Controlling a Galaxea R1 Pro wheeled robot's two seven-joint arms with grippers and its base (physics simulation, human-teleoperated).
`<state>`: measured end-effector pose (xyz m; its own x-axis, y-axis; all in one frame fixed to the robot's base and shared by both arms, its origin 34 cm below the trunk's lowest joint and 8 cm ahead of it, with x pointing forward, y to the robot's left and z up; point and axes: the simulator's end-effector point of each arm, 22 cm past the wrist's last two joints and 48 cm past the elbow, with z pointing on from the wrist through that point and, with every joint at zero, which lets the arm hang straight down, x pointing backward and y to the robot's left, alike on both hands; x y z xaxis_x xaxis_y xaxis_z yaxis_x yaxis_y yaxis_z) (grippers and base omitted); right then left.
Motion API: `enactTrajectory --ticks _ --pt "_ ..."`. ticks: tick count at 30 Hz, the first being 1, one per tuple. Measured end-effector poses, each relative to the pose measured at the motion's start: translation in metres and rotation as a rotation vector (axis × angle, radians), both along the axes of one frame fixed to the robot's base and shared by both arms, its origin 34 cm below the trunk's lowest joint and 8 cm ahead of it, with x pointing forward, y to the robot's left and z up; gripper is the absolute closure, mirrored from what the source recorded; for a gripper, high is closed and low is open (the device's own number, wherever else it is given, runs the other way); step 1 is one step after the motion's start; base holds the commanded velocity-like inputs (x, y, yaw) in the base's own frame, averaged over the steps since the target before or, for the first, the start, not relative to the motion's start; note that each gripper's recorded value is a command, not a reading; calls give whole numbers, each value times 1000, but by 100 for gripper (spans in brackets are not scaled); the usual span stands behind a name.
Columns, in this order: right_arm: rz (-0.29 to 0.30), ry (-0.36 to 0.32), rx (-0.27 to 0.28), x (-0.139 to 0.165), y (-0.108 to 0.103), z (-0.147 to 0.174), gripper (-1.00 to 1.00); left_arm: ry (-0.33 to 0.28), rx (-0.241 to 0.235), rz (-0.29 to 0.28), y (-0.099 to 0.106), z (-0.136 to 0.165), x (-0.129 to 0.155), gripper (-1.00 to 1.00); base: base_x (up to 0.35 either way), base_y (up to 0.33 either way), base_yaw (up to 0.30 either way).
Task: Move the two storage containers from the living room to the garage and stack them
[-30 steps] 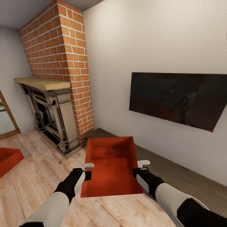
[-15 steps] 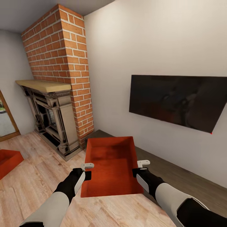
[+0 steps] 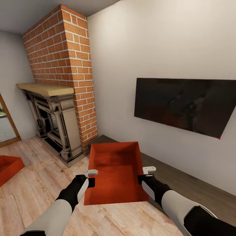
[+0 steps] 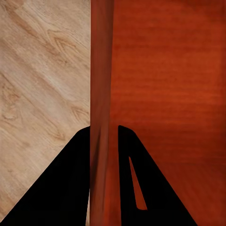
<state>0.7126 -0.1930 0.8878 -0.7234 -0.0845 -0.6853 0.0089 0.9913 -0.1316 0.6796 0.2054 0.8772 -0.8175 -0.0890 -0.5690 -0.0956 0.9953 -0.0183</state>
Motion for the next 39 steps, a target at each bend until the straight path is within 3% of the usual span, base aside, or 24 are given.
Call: enactTrajectory --ticks 15,39 --pt "0 1 0 0 0 0 100 0 0 0 0 0 0 100 0 0 15" --pt "0 1 1 0 0 -1 100 1 1 -1 0 0 0 100 0 0 280"
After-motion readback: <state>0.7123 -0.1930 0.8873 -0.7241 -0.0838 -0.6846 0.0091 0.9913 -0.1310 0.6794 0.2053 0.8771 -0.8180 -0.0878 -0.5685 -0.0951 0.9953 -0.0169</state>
